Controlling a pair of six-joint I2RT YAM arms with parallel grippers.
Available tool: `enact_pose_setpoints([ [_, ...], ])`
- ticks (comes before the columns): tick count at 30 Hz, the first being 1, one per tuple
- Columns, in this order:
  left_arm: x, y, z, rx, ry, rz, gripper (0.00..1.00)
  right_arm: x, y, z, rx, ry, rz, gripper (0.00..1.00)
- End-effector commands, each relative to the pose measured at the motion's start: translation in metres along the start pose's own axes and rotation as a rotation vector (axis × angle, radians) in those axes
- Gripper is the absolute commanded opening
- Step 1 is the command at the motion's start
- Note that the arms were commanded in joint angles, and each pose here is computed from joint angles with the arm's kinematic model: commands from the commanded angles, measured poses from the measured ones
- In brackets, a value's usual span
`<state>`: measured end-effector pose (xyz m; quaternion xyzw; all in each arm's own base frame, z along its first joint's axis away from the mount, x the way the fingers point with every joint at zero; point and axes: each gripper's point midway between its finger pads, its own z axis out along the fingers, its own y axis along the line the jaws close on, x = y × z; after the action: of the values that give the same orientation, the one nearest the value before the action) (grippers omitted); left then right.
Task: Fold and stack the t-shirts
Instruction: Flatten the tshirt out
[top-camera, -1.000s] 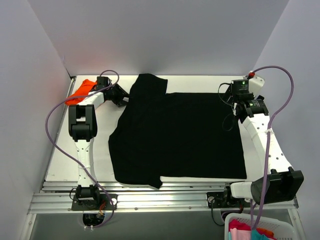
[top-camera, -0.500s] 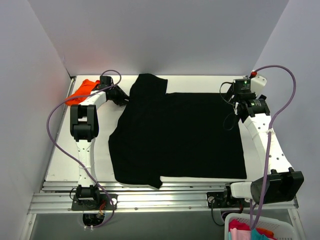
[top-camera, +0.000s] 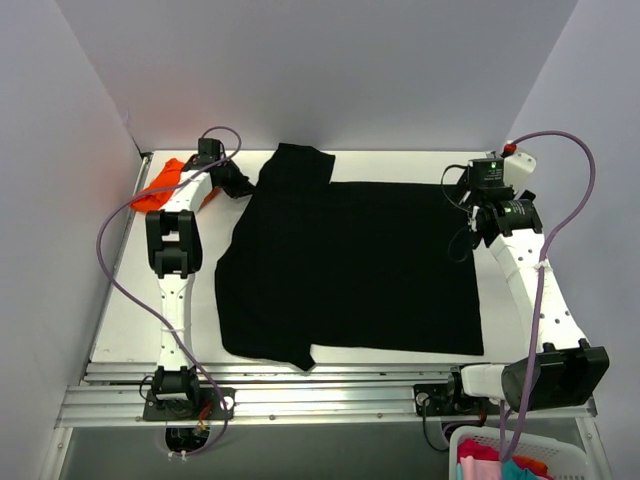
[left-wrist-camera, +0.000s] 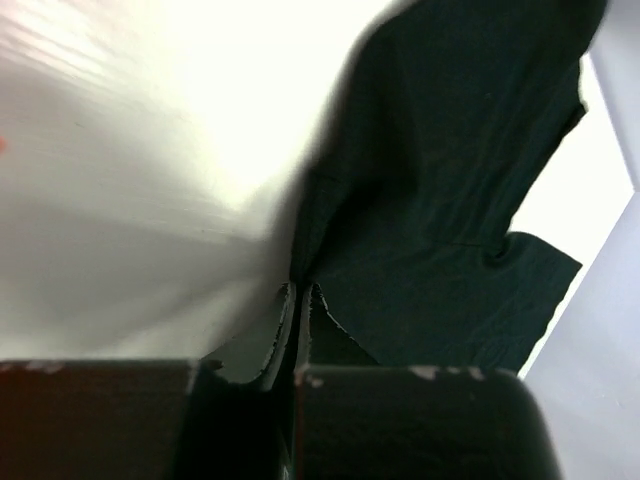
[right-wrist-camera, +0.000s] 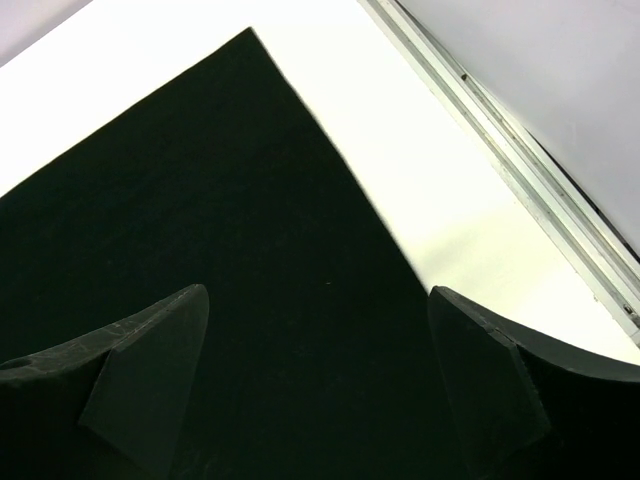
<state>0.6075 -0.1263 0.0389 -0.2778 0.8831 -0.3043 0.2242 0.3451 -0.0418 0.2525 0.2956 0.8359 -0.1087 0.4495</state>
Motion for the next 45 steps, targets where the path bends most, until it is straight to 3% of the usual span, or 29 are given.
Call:
enact_pose_setpoints([
  [1,-0.055,0.007,-0.035,-0.018,-0.111,0.026,0.02,-0.011,-0.014,-0.009,0.036,-0.035,0.011,0.87],
  [2,-0.072,0.0,-0.044,-0.006,-0.153,0.045,0.03,-0.011,-0.015,-0.009,0.037,-0.035,0.01,0.87],
  [3,-0.08,0.009,-0.044,-0.014,-0.161,0.033,0.12,-0.011,-0.015,-0.01,0.037,-0.035,0.008,0.87],
  [4,-0.087,0.009,-0.046,-0.001,-0.171,0.031,0.28,-0.011,-0.016,-0.01,0.038,-0.036,0.004,0.87],
  [5,-0.093,0.006,-0.049,0.022,-0.179,0.018,0.49,-0.011,-0.016,-0.009,0.042,-0.034,0.0,0.87],
  [6,-0.1,0.004,-0.054,0.056,-0.181,0.006,0.98,-0.011,-0.017,-0.009,0.044,-0.034,-0.001,0.87],
  [7,-0.106,-0.002,-0.057,0.094,-0.193,0.008,0.94,-0.011,-0.018,-0.009,0.048,-0.035,-0.001,0.87],
  [11,-0.115,-0.023,-0.09,0.137,-0.223,0.023,0.94,-0.009,-0.023,-0.01,0.063,-0.036,0.001,0.87],
  [12,-0.119,-0.039,-0.114,0.15,-0.251,0.049,0.94,-0.009,-0.026,-0.011,0.079,-0.043,0.002,0.87],
  [14,-0.111,-0.036,-0.131,0.097,-0.256,0.07,0.94,-0.011,-0.041,-0.018,0.134,-0.063,0.018,0.87],
  [15,-0.109,-0.055,-0.166,0.103,-0.299,0.1,0.94,-0.012,-0.044,-0.021,0.143,-0.07,0.018,0.87],
  [16,-0.096,-0.031,-0.168,-0.004,-0.291,0.077,0.94,-0.013,-0.048,-0.024,0.149,-0.078,0.016,0.87],
  [17,-0.087,-0.048,-0.203,-0.027,-0.34,0.14,0.94,-0.017,-0.051,-0.033,0.14,-0.101,0.029,0.87],
  [18,-0.073,-0.04,-0.212,-0.09,-0.342,0.154,0.94,-0.017,-0.053,-0.036,0.135,-0.11,0.036,0.87],
  [19,-0.05,-0.006,-0.207,-0.22,-0.322,0.168,0.94,-0.02,-0.053,-0.045,0.104,-0.128,0.057,0.87],
  [20,-0.031,-0.024,-0.236,-0.21,-0.36,0.21,0.94,-0.02,-0.052,-0.048,0.077,-0.126,0.062,0.87],
  [23,0.055,-0.012,-0.252,-0.276,-0.269,0.269,0.94,-0.008,-0.033,-0.063,-0.067,-0.057,0.091,0.87],
  [28,0.179,0.044,-0.292,-0.379,-0.076,0.14,0.94,0.029,-0.016,-0.08,-0.206,0.113,0.095,0.86],
  [29,0.197,0.045,-0.31,-0.345,-0.076,0.141,0.94,0.031,-0.017,-0.085,-0.217,0.113,0.092,0.86],
  [30,0.229,0.07,-0.313,-0.406,0.005,0.15,0.94,0.034,-0.019,-0.088,-0.221,0.117,0.089,0.86],
  [32,0.255,0.082,-0.334,-0.396,0.013,0.136,0.94,0.037,-0.025,-0.092,-0.225,0.108,0.074,0.86],
  [33,0.275,0.104,-0.339,-0.447,0.068,0.129,0.95,0.039,-0.027,-0.093,-0.224,0.107,0.07,0.86],
  [37,0.316,0.133,-0.348,-0.427,0.143,0.104,0.95,0.051,-0.035,-0.094,-0.219,0.117,0.045,0.86],
  [41,0.321,0.141,-0.336,-0.413,0.131,0.086,0.96,0.062,-0.03,-0.09,-0.239,0.141,0.035,0.86],
  [45,0.307,0.125,-0.303,-0.36,0.105,0.07,0.98,0.076,-0.019,-0.078,-0.27,0.167,-0.008,0.86],
])
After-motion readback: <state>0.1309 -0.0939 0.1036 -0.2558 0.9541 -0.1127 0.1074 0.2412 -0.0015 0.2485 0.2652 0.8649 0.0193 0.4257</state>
